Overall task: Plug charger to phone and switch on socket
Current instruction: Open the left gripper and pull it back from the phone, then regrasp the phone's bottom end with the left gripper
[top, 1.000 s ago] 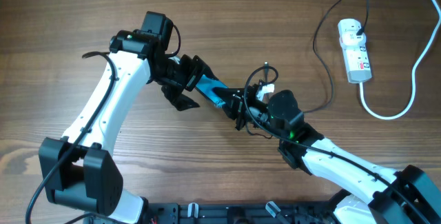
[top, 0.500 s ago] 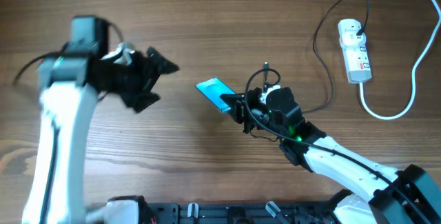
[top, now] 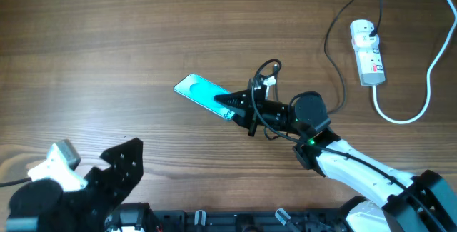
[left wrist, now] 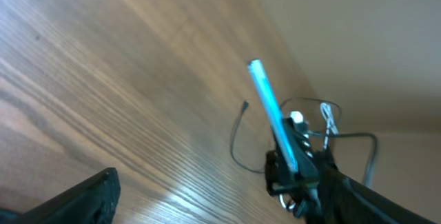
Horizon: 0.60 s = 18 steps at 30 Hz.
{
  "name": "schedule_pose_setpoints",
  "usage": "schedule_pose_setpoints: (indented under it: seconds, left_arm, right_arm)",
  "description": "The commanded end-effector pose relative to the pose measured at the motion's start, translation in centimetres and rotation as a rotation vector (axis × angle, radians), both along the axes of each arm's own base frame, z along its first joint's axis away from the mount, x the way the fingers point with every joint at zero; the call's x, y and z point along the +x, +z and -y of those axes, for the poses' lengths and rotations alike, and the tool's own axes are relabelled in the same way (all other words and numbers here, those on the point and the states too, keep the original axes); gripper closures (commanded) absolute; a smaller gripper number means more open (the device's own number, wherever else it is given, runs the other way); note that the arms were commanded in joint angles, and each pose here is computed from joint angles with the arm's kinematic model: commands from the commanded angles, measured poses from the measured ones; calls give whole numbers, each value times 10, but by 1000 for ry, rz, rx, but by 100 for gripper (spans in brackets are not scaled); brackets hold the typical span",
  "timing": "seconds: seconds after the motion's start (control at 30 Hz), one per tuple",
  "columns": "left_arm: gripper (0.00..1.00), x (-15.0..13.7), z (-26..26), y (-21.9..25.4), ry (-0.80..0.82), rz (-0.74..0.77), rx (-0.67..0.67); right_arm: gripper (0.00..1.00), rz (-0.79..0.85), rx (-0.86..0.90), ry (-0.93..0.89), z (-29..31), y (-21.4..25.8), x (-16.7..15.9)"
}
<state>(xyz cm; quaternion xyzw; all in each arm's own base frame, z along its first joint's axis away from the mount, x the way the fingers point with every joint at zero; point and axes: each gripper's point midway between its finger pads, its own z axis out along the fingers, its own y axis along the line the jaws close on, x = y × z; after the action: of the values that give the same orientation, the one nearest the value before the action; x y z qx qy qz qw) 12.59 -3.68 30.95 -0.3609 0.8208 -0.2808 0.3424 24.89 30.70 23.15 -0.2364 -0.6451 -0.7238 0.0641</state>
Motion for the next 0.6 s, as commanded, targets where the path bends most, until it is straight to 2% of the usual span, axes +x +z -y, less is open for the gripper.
schedule_pose_setpoints:
  seconds: [0.0, 0.17, 0.23, 0.33, 0.43, 0.53, 0.57]
  left_arm:
    - [10, 22, 6, -24, 58, -57, -134]
    - [16, 48, 14, -58, 94, -107, -252]
    - [18, 64, 28, -71, 38, -98, -332]
    - [18, 72, 33, -83, 63, -122, -413]
    - [24, 86, 40, -75, 6, -44, -446]
    - [34, 94, 40, -73, 4, -29, -448]
    - [34, 96, 41, -74, 2, -38, -451]
  right_arm:
    - [96, 24, 24, 38, -2, 13, -5]
    - [96, 21, 22, 37, -2, 12, -4]
    - [96, 17, 21, 29, -1, 12, -3]
    - [96, -3, 8, 22, -1, 7, -1]
    - [96, -18, -2, 22, -2, 3, -1]
    - [96, -18, -2, 18, -1, 3, -1]
    - [96, -18, -1, 18, -1, 3, -1]
